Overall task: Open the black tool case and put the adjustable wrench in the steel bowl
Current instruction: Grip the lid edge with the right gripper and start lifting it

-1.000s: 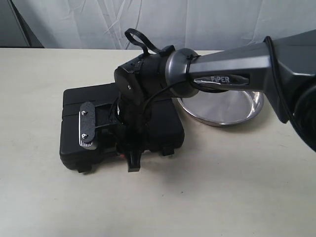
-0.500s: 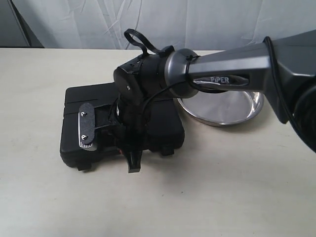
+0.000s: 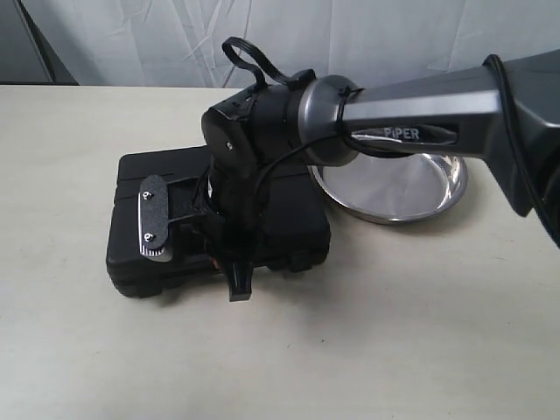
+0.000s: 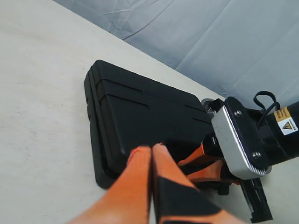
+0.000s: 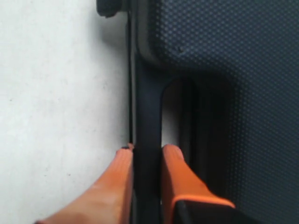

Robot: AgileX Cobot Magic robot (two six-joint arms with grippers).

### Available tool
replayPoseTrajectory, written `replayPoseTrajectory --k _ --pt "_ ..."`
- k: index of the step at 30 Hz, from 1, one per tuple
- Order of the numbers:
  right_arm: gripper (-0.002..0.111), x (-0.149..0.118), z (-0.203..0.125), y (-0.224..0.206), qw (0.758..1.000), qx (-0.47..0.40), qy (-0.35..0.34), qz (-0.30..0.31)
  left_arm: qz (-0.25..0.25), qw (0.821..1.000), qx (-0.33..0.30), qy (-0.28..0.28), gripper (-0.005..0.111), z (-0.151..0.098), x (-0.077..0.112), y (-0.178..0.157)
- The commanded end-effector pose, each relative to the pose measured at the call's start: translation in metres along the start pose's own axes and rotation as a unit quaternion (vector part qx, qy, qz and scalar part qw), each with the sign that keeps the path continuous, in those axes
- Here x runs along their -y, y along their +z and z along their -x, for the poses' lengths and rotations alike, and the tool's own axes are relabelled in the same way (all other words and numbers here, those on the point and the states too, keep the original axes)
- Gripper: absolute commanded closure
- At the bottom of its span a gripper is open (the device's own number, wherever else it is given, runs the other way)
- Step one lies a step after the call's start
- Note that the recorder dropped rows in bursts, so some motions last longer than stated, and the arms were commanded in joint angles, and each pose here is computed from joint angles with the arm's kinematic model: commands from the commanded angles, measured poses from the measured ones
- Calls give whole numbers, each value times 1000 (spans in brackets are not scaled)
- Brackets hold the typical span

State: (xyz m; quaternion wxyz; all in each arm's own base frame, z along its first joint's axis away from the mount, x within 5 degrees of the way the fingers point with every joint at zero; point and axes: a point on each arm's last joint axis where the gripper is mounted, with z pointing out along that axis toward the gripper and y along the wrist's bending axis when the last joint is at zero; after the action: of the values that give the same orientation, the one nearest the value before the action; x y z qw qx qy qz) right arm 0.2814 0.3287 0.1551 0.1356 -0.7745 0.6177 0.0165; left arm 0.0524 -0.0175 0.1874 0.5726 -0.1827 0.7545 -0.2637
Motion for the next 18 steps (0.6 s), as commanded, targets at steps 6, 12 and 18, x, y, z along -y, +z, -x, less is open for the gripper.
replayPoseTrajectory --k 6,12,18 --pt "109 5 3 -28 999 13 -14 -30 -1 1000 -2 5 107 -1 -1 0" --pt "109 7 3 -34 999 10 -21 -38 -1 1000 -2 5 107 -1 -1 0" --pt "109 14 9 -44 998 19 -23 -52 -1 1000 -2 5 107 -1 -1 0"
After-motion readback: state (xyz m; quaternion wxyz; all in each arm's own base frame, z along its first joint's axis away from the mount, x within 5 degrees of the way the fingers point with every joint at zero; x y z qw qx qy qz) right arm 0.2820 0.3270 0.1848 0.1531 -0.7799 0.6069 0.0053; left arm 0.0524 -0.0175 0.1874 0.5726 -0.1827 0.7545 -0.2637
